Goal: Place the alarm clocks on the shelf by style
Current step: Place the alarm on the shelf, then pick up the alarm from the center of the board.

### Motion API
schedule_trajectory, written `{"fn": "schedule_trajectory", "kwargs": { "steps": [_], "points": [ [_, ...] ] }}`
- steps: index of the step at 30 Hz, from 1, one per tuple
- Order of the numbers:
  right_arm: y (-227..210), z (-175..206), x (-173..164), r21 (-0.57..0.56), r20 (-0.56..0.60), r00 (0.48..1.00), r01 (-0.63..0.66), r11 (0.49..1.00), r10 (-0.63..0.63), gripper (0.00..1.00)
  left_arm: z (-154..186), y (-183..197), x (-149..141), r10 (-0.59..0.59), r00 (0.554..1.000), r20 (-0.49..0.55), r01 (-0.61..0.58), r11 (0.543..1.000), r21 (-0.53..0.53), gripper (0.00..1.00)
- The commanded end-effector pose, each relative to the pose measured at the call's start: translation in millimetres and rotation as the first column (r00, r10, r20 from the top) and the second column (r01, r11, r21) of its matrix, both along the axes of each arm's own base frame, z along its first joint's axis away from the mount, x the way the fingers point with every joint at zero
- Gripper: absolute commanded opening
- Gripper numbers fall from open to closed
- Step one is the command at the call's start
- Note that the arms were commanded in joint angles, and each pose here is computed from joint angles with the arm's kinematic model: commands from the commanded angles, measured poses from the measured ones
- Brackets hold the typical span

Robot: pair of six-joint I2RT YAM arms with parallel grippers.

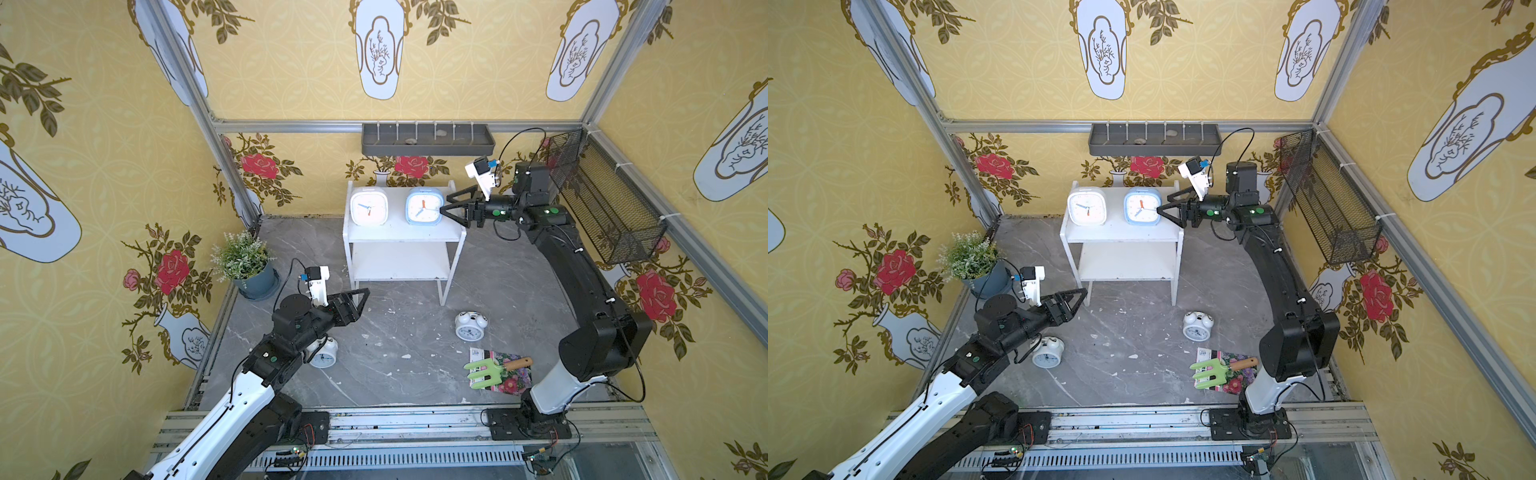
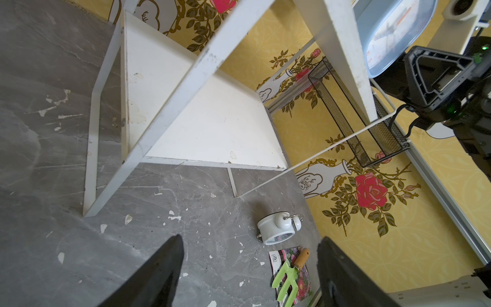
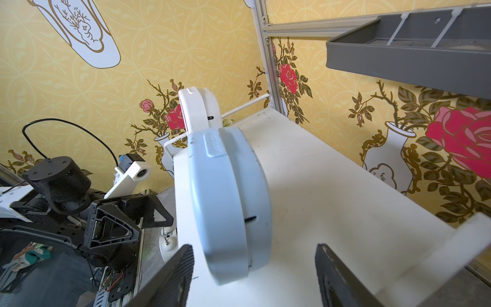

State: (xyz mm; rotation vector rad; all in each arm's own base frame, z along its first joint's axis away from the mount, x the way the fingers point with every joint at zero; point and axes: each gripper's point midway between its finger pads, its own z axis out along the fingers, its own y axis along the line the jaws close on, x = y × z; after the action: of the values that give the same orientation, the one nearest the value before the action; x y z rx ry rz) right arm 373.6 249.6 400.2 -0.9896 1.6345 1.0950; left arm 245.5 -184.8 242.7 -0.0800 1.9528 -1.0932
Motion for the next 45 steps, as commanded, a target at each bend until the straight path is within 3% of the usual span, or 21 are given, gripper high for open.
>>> {"fn": "schedule_trajectory", "kwargs": {
  "steps": [1,4,12,20,25,32,37,41,45],
  "points": [
    [-4,20,-11,0.009,0.076,0.995,0.068,0.998,-0.068,0.74,7,0,0,-0.005,0.999,0.032,0.005,1.0,-0.01,0.83],
    [-8,31,-20,-0.02,0.12,0.972,0.208,0.978,-0.204,0.74,3,9,1,0.047,0.999,0.008,-0.047,0.999,0.009,0.83],
    [-6,32,-89,-0.031,0.042,0.923,0.385,0.922,-0.384,0.69,3,35,-2,0.175,0.984,-0.022,-0.174,0.984,0.029,0.86],
    [23,-43,-167,-0.201,-0.068,0.879,0.452,0.869,-0.472,0.63,-15,56,-4,0.27,0.952,-0.144,-0.235,0.946,0.225,0.82],
    [36,-97,-206,-0.274,-0.139,0.848,0.463,0.843,-0.512,0.61,-13,75,-9,0.341,0.928,-0.149,-0.287,0.91,0.3,0.82],
    [64,-196,-232,-0.336,-0.305,0.764,0.472,0.815,-0.568,0.59,-46,118,-27,0.543,0.798,-0.26,-0.404,0.803,0.438,0.82],
    [67,-244,-228,-0.407,-0.344,0.663,0.533,0.742,-0.665,0.71,-64,127,-41,0.589,0.731,-0.345,-0.42,0.787,0.452,0.8],
    [74,-254,-224,-0.426,-0.284,0.665,0.558,0.712,-0.691,0.8,-82,137,-53,0.628,0.682,-0.375,-0.45,0.764,0.462,0.8],
    [92,-252,-228,-0.397,-0.286,0.739,0.488,0.777,-0.61,0.82,-93,145,-61,0.657,0.639,-0.4,-0.474,0.746,0.468,0.77]
  ]
}}
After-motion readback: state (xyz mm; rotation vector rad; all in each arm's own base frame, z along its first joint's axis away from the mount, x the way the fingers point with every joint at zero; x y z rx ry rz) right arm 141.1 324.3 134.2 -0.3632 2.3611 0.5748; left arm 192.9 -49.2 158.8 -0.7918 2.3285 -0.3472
